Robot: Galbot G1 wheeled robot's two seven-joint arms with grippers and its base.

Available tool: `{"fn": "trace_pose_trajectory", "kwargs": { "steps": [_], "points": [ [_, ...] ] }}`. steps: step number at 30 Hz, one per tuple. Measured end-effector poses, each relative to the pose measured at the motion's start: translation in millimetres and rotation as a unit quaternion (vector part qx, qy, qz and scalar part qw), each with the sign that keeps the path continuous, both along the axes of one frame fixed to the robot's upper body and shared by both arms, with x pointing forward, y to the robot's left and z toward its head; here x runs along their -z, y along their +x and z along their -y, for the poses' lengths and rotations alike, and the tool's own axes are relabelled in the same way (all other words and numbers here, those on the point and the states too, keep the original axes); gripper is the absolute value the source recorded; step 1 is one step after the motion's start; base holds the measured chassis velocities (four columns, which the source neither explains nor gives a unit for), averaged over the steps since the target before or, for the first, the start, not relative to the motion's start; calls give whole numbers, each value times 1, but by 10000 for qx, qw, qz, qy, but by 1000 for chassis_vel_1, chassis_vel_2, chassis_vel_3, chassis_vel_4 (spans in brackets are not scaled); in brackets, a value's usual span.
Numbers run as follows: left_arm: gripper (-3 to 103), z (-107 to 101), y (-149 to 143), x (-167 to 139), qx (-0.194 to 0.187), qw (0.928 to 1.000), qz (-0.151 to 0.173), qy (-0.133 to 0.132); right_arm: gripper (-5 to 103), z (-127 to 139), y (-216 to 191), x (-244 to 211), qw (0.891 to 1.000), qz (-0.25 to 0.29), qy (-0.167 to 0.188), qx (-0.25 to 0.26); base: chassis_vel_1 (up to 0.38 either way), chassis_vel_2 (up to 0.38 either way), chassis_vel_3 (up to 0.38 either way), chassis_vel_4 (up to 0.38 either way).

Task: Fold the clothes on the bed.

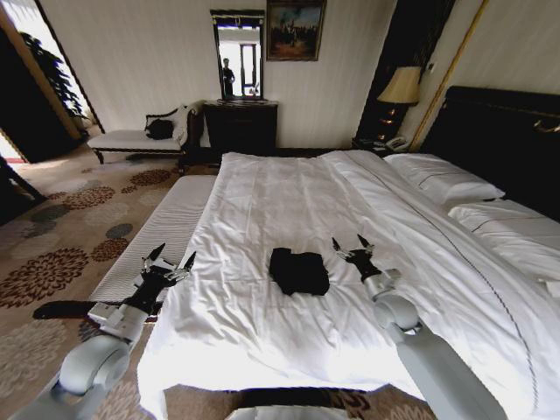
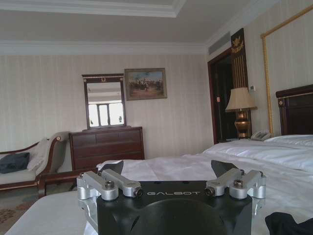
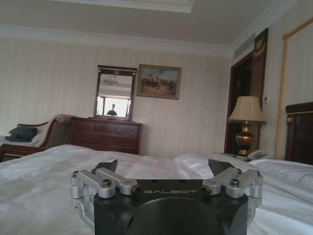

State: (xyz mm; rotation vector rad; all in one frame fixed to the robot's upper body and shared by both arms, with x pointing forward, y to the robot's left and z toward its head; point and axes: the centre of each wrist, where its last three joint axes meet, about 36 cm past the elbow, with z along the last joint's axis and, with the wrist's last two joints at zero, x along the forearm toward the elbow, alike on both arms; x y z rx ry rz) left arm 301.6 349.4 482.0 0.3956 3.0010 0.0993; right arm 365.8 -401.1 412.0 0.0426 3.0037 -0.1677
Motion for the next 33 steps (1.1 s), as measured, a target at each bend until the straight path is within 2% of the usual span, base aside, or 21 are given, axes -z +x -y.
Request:
{"fn": "trace_pose_trajectory", "kwargs": {
  "steps": [4,5,7,11,33],
  "points": [
    [100,0,0,0,4,10000,0,0,100,41,-71,9,9976,-29,-58,683,0,0,0,0],
    [100,0,0,0,4,10000,0,0,100,41,-71,9,9976,-29,-58,683,0,0,0,0],
    [100,0,0,0,2,10000,0,0,100,45,-114,24,9967,-214,-47,777,0,0,0,0],
    [100,0,0,0,3,10000,0,0,100,36,-136,29,9970,-233,-139,721,0,0,0,0],
    [100,0,0,0,3,10000,0,0,100,29,-135,30,9975,-226,-109,660,0,0,0,0]
  ]
}}
